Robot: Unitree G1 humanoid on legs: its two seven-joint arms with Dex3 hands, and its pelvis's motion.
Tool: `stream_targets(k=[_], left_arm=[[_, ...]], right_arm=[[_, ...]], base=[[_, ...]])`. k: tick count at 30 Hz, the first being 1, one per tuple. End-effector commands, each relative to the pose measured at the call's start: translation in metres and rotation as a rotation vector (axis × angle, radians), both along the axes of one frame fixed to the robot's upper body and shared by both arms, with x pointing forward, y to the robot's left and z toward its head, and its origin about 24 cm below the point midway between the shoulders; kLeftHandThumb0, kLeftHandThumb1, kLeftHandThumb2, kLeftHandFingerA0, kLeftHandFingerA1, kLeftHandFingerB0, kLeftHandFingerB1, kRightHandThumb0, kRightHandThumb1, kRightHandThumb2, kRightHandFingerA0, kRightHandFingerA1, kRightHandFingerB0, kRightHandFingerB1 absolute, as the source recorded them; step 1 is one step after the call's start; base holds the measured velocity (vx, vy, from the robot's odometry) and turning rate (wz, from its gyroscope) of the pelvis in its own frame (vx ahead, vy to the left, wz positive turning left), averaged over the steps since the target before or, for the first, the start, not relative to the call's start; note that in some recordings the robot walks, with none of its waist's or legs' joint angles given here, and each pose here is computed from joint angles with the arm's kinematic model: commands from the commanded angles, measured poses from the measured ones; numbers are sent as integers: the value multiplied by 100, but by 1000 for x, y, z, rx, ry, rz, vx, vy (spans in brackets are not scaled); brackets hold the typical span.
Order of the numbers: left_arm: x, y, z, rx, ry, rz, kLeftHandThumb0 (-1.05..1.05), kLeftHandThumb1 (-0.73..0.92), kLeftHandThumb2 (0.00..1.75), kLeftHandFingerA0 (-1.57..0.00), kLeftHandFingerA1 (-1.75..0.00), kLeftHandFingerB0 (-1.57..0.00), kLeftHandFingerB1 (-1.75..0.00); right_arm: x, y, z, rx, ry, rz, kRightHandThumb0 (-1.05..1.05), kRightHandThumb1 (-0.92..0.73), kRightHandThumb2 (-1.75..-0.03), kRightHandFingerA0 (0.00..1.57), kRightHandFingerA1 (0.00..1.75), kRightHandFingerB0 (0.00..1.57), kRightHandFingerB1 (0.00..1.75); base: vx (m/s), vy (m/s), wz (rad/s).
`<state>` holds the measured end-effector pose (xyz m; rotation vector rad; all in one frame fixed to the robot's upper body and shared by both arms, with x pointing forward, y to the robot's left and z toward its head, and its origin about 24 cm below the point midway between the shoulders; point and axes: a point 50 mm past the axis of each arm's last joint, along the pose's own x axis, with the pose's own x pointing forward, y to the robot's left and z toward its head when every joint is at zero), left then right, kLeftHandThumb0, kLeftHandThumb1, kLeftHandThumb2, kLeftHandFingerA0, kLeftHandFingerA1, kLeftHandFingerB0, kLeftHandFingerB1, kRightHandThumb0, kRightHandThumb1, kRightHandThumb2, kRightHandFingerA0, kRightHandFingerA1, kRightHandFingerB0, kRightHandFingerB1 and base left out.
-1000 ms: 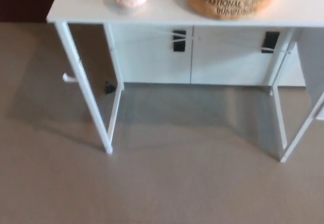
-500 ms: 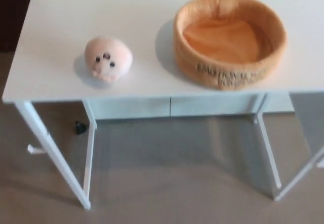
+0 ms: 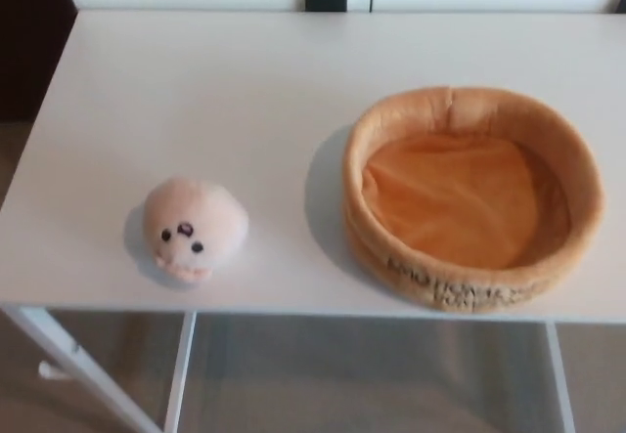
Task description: The robot walks towards a table in front, picks a dumpling toy with left hand and puts it in an orange round plate
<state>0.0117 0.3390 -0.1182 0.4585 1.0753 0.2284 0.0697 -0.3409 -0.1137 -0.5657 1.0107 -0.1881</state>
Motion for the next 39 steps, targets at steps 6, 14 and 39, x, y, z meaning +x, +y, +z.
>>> stream_targets(k=[6, 14, 39], left_arm=[[-4, 7, 4, 25, 12, 0, -52, 64, 59, -93, -100, -37, -39], [-3, 7, 5, 27, 4, -16, -54, 64, 59, -91, -98, -36, -40], [6, -1, 10, 12, -89, -135, -53, 65, 58, -46, -50, -33, -39]], right_arm=[[-8, -1, -2, -1, 28, -7, -62, -58, -94, 66, 69, 39, 51], [-8, -1, -3, -1, 41, -21, -60, -72, -62, 71, 63, 45, 36], [-2, 2, -3, 3, 31, 3, -60, -73, -62, 77, 80, 45, 37]], base=[[212, 178, -6], [32, 41, 3], [5, 7, -1]])
